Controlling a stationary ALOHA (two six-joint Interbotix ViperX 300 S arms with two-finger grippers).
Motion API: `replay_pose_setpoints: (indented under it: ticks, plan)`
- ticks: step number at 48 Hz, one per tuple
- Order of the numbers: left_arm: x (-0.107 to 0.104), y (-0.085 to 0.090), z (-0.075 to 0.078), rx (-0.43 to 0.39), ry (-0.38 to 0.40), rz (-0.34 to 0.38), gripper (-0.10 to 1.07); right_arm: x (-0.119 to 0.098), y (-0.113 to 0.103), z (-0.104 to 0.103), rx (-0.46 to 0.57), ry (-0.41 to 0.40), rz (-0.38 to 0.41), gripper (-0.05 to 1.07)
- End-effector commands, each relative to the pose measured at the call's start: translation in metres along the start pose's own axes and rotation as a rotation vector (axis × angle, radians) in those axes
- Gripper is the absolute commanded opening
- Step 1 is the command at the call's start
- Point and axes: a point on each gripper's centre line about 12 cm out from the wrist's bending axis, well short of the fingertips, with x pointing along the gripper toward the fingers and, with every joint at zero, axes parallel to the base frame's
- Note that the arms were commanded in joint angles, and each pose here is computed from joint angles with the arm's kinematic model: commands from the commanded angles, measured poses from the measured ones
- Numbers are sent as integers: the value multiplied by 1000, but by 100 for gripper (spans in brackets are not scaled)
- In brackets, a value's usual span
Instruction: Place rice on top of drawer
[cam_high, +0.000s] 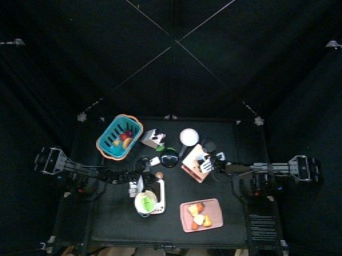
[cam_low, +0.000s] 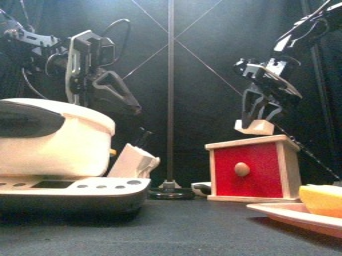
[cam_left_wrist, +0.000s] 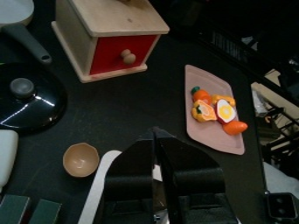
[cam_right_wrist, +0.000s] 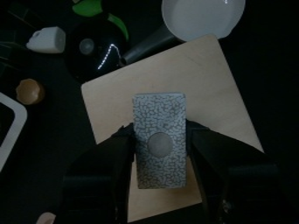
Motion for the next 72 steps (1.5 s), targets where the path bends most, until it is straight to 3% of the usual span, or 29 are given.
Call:
replay_pose_setpoints:
  ticks: [1, 19, 42, 72]
  plan:
    - [2, 0, 4, 0, -15, 2, 38, -4, 1, 7, 14, -11, 26, 69]
    - [3, 3, 2, 0, -9, 11, 38, 2, -6, 2, 13, 16, 4, 71]
    - [3, 4, 2, -2, -8, 15, 38, 10, -5, 0, -6, 23, -3, 99]
    - [2, 6, -2, -3, 0, 18, 38, 10, -3, 0, -19, 21, -1, 100]
